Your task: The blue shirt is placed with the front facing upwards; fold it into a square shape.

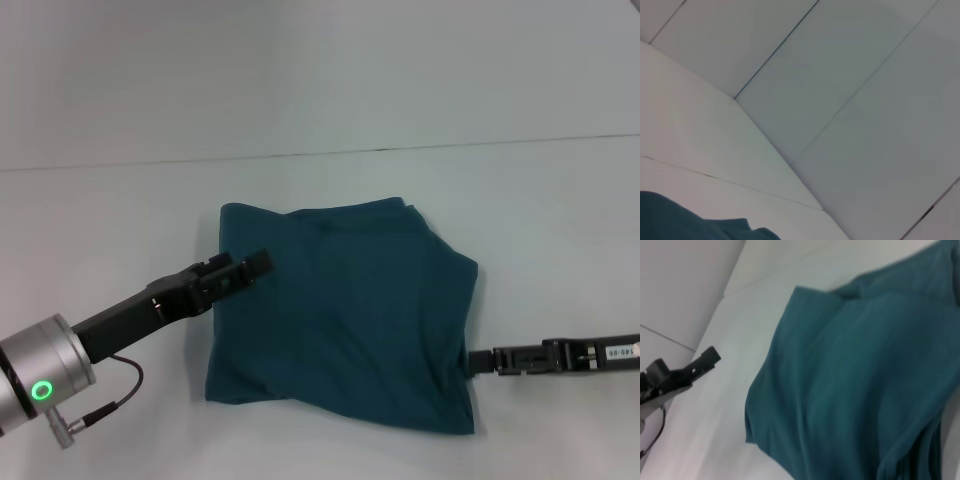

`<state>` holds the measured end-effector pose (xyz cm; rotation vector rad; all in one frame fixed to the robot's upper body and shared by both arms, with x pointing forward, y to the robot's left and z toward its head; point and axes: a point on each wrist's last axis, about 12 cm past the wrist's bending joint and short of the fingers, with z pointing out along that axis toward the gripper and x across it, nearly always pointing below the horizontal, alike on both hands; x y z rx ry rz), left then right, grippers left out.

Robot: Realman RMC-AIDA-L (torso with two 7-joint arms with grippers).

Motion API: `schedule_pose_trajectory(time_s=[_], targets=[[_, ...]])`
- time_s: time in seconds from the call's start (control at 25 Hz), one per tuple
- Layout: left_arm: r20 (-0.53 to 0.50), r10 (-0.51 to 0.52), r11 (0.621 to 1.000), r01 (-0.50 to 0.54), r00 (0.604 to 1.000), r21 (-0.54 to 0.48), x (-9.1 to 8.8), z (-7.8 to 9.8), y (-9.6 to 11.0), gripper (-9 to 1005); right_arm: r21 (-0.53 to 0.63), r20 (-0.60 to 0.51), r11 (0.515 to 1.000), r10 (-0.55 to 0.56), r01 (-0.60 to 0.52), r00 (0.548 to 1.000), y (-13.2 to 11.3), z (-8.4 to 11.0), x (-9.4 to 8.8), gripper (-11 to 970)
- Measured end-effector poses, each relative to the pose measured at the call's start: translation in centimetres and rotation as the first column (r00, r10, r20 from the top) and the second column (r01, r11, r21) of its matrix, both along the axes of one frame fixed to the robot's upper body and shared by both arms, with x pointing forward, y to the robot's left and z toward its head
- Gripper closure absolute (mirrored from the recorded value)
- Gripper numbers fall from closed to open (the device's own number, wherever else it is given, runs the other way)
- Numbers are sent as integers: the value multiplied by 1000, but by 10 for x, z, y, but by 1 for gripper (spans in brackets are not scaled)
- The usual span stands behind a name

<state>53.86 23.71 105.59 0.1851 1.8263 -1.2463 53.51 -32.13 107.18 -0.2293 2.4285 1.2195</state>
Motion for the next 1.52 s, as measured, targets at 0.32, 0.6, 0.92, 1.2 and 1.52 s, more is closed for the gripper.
schedule_pose_trajectory(time_s=[0.32, 0.6, 0.92, 1.2, 1.52], targets=[[-7, 15, 1000, -15, 1000, 8, 0, -2, 1, 31, 28, -42, 1000, 13, -12, 999, 12, -10, -4, 104], [0, 19, 1000, -19, 1000, 19, 0, -3, 1, 31, 30, -56, 999, 12, -11, 998, 19, -15, -5, 106], [3, 18, 1000, -18, 1000, 22, 2, -2, 0, 30, 14, -63, 1000, 2, -1, 998, 19, -18, -4, 107], [4, 19, 1000, -19, 1000, 25, 2, -2, 1, 30, -1, -64, 1000, -13, 13, 998, 21, -22, -4, 109], [0, 33, 999, -33, 999, 35, 4, -3, 2, 30, -9, -55, 1000, -8, 8, 998, 29, -23, 0, 110]])
